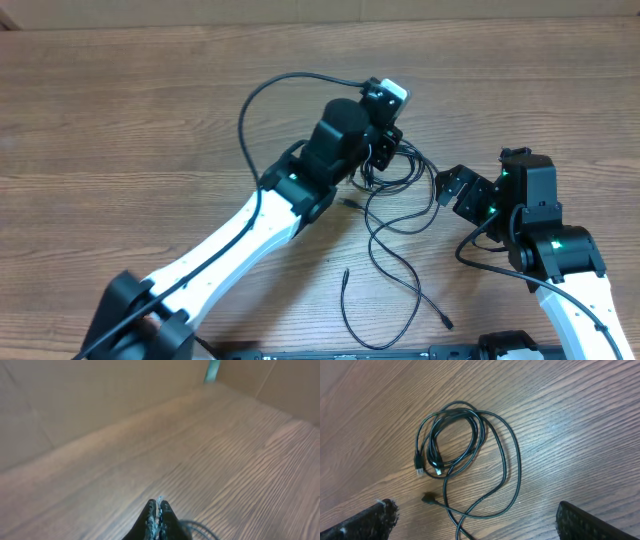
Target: Untangle cables
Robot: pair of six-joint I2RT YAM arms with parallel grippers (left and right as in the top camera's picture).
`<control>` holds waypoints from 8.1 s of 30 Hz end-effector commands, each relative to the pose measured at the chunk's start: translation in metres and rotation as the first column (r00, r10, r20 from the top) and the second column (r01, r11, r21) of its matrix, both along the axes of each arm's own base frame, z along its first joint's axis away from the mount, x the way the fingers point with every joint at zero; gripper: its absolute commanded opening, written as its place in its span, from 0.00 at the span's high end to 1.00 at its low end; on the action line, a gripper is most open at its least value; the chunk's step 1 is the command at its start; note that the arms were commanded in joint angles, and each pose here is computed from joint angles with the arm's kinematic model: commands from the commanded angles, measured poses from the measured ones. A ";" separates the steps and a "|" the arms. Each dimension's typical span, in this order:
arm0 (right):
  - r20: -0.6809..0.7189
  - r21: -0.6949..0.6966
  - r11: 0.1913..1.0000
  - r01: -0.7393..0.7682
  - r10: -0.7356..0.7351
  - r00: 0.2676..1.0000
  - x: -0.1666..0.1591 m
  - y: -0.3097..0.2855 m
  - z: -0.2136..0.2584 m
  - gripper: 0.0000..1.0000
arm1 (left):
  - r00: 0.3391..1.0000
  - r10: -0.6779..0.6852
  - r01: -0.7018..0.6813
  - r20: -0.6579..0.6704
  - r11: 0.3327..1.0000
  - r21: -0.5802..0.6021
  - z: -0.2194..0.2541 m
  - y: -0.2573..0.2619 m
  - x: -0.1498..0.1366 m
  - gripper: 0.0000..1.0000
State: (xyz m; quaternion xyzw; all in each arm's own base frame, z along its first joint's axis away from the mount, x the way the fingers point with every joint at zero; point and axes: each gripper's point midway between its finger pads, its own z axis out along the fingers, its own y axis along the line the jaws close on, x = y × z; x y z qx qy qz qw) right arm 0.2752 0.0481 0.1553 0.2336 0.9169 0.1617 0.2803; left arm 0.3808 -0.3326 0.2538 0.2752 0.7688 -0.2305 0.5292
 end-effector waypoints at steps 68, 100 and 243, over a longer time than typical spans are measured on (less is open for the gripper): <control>0.037 0.001 1.000 -0.005 0.005 0.999 0.004 0.000 0.009 0.00 | 0.837 0.118 0.134 -0.534 0.902 0.410 -0.297 0.021 -0.028 0.85; 0.109 0.139 0.974 -0.178 0.164 0.981 0.006 0.037 0.026 0.00 | 0.913 -0.221 0.225 -0.342 0.974 -0.028 0.056 -0.044 -0.023 0.96; -0.092 0.510 0.650 -0.563 0.692 0.716 0.022 0.223 -0.089 0.96 | 0.783 0.282 -0.169 -0.555 0.954 0.246 0.078 0.218 -0.096 0.00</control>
